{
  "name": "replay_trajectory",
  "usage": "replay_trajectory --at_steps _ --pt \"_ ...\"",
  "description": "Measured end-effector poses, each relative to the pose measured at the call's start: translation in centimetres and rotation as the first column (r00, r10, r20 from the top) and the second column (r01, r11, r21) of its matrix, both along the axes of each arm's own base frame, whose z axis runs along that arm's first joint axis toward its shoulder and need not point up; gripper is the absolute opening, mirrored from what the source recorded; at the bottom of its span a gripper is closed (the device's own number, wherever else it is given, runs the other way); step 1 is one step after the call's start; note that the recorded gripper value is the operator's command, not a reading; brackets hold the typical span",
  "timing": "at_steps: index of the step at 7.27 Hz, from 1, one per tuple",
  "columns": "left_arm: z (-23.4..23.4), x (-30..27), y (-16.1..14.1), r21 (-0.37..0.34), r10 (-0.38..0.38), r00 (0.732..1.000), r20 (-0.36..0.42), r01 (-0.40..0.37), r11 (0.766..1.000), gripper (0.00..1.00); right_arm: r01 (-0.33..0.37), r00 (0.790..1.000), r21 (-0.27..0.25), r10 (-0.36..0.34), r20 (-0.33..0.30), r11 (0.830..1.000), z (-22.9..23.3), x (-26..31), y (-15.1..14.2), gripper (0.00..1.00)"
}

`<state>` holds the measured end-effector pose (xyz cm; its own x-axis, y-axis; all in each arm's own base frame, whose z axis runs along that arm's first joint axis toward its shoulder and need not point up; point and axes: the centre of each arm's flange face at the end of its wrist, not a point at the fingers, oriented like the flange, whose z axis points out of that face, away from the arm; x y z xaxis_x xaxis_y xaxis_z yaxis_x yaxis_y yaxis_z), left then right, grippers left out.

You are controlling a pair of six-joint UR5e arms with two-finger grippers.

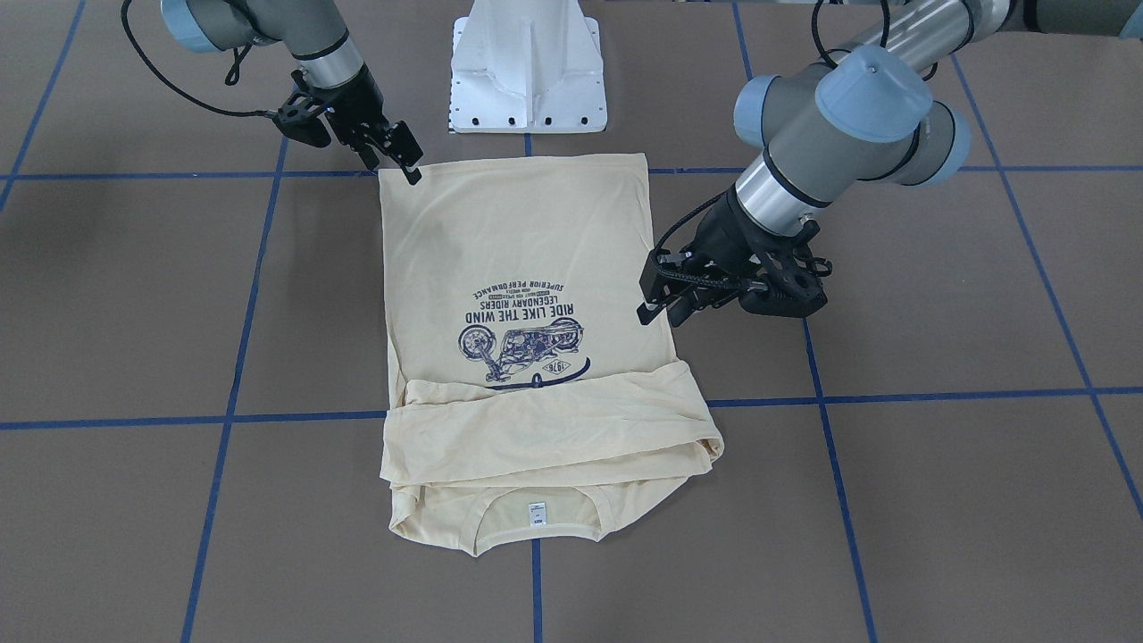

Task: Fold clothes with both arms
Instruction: 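Release the sleeve and lift the left gripper while the right gripper moves to the hem, then move the left gripper down to the hem corner nearest the robot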

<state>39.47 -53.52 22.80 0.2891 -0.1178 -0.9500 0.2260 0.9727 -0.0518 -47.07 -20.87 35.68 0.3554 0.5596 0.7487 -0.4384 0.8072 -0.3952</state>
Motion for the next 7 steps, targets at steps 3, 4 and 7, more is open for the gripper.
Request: replay_trajectory --at_steps 3,4,7 --pt "0.1 0.0 0.0 -0.006 -0.002 1.000 0.000 0.002 1.000 0.50 0.004 1.000 -0.031 -0.005 -0.028 1.000 1.6 -0.1 1.5 0.84" --pt "0.1 0.1 0.0 -0.007 -0.002 1.000 0.001 0.002 1.000 0.50 0.003 1.000 -0.035 -0.004 -0.030 0.999 1.7 -0.1 1.6 0.82" --pt "0.3 0.1 0.0 -0.009 -0.005 1.000 0.003 0.005 1.000 0.50 0.004 0.999 -0.039 -0.006 -0.044 0.999 1.9 -0.2 1.7 0.76"
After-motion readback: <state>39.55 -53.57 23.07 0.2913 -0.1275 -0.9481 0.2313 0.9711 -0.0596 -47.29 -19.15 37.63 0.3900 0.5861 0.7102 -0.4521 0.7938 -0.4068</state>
